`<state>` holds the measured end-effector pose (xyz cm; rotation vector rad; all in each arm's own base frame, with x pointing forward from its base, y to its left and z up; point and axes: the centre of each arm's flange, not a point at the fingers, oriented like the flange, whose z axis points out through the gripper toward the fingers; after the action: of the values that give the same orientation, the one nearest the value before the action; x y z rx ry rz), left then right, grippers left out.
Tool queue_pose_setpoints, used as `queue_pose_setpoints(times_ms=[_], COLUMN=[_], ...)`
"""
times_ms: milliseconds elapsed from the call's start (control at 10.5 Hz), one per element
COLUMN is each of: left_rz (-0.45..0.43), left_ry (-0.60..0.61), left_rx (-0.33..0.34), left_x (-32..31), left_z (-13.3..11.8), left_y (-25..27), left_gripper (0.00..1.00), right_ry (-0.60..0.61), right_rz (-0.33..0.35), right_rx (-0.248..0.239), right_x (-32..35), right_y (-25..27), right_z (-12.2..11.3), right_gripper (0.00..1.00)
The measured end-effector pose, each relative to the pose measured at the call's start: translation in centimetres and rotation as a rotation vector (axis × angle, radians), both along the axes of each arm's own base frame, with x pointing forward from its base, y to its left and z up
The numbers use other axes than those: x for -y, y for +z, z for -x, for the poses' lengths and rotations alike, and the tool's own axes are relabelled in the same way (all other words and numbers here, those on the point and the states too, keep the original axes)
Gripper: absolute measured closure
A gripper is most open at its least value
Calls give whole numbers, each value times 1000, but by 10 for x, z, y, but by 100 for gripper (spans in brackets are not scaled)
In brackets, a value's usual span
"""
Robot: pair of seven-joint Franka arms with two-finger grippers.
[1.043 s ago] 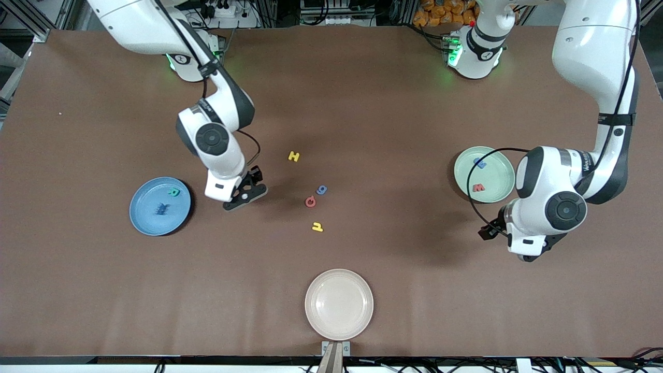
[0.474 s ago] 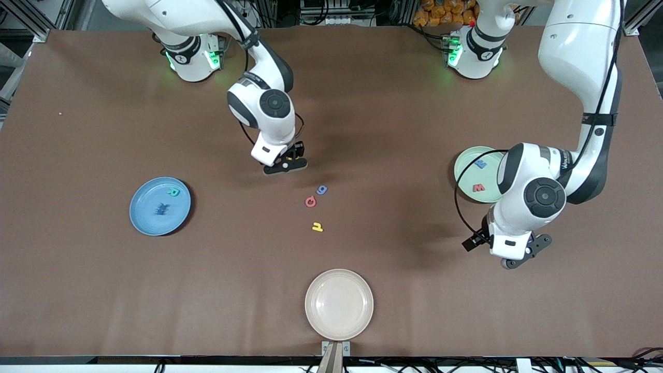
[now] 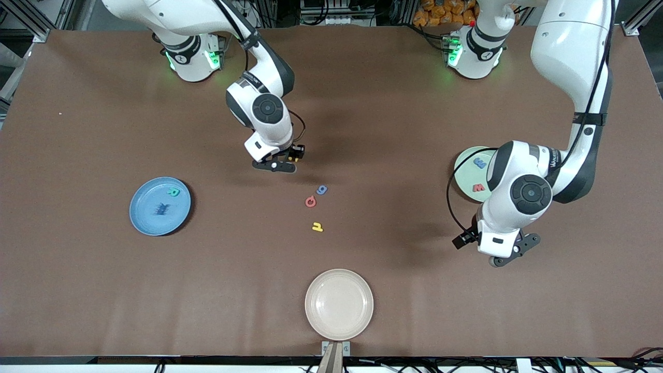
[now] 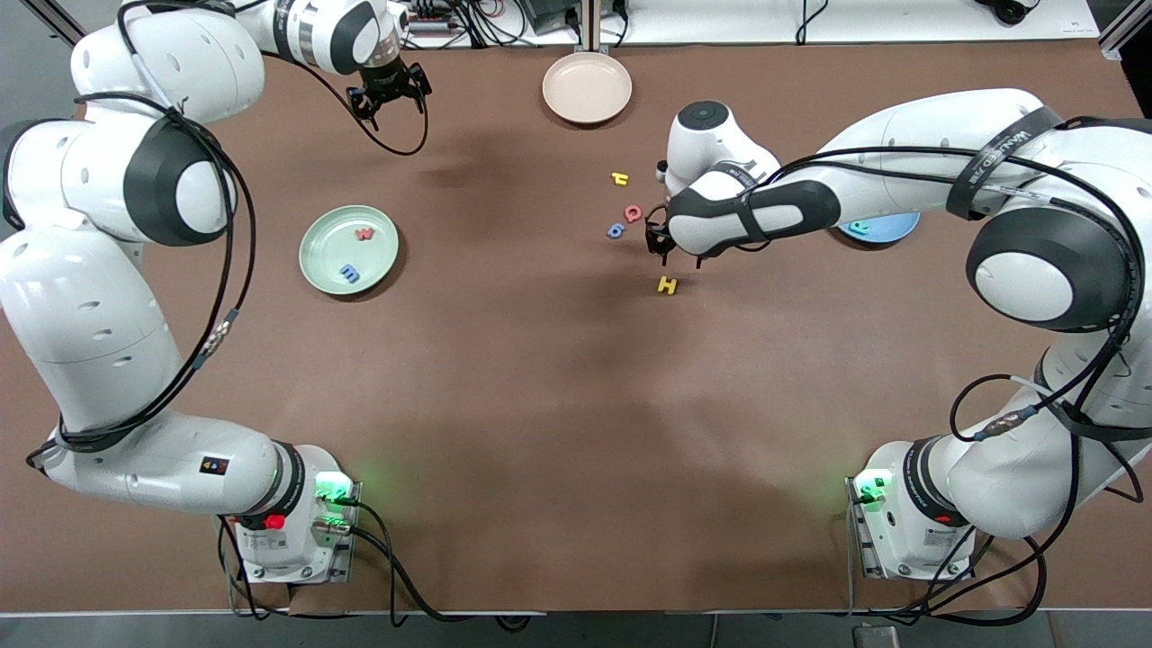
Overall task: Sort uppercase to blue plate, lowercase to green plate
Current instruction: 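Move the right gripper over the yellow H while the left gripper withdraws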
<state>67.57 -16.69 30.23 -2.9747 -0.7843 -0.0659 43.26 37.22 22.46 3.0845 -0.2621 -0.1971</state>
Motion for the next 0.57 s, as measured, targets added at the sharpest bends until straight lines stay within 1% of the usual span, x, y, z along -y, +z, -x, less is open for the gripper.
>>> queue_pose_setpoints(times_ms=[95,284,379,569], left_rz=[-1,-3,-3,-2], left_ry=[0,0,0,-1], left_rx=[-2,-12,-13,-16], left_x=[0,-1,-1,0], left_z=[0,2,2,2], left_y=[-1,-7,-9,-15], left_gripper=[0,0,0,0], right_ry=[-25,-66,-82,-108], right_rz=[-20,-66,-69,-62], right_rx=[6,43,49,44], right_x=[2,10,13,6], right_y=[-3,-22,-30,-34], right_z=[2,16,24,36], right_gripper=[32,32,32,32])
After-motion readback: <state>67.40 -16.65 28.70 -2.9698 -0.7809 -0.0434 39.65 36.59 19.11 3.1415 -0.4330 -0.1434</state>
